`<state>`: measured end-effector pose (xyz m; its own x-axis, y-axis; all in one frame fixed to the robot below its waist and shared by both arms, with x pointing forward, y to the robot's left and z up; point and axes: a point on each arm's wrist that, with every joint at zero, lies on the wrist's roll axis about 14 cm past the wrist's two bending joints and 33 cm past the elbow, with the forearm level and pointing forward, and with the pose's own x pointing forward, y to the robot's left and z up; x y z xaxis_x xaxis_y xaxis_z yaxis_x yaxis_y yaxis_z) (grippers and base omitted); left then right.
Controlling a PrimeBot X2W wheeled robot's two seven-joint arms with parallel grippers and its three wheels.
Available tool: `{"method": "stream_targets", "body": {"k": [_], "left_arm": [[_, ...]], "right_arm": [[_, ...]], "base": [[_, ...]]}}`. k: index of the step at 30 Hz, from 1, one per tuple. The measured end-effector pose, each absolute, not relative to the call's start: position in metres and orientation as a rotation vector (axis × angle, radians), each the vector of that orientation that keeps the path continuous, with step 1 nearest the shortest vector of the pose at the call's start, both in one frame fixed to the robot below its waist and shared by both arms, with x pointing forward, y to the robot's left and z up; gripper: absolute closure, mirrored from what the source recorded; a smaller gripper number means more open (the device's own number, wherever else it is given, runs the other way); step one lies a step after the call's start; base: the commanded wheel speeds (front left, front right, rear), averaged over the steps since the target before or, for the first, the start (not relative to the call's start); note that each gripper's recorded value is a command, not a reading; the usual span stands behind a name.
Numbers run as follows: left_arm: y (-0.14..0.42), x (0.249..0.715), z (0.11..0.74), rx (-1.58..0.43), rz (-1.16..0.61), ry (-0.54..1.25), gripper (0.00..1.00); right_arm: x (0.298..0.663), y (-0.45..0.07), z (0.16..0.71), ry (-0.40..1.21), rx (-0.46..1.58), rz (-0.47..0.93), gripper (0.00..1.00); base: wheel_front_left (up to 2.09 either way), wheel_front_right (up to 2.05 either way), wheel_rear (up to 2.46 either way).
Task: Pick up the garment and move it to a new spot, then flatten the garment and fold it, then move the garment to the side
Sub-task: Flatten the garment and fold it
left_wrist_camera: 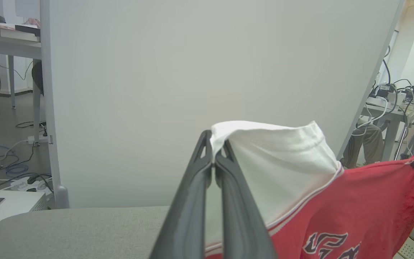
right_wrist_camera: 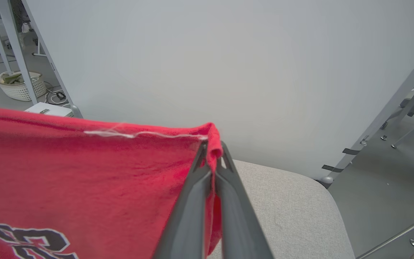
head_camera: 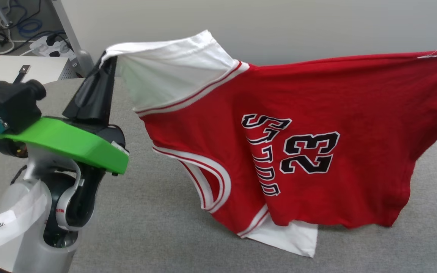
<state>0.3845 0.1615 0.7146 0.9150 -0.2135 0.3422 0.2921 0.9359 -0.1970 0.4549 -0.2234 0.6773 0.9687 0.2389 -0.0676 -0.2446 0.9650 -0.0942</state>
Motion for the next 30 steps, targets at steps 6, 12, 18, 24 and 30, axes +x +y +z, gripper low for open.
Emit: {"method": "stream_targets", "body": {"k": [6,12,18,24,30], "left_arm": [[0.157,0.381,0.758,-0.197,-0.267,-0.489,1.00],[0.156,0.380,0.794,-0.147,-0.263,-0.641,1.00],[0.158,0.393,0.810,-0.066,-0.254,-0.690,1.00],[0.157,0.432,0.816,0.099,-0.291,-0.654,1.00],[0.155,0.474,0.824,0.188,-0.321,-0.643,1.00]], "right_arm": [[0.434,-0.236,0.709,-0.051,-0.097,0.205,1.00],[0.429,-0.239,0.723,-0.109,-0.094,0.188,1.00],[0.440,-0.241,0.732,-0.145,-0.095,0.184,1.00],[0.471,-0.241,0.745,-0.187,-0.111,0.183,1.00],[0.512,-0.244,0.746,-0.189,-0.116,0.176,1.00]], "base": [[0.00,0.00,0.00],[0.00,0.00,0.00],[0.00,0.00,0.00],[0.00,0.00,0.00],[0.00,0.00,0.00]]}}
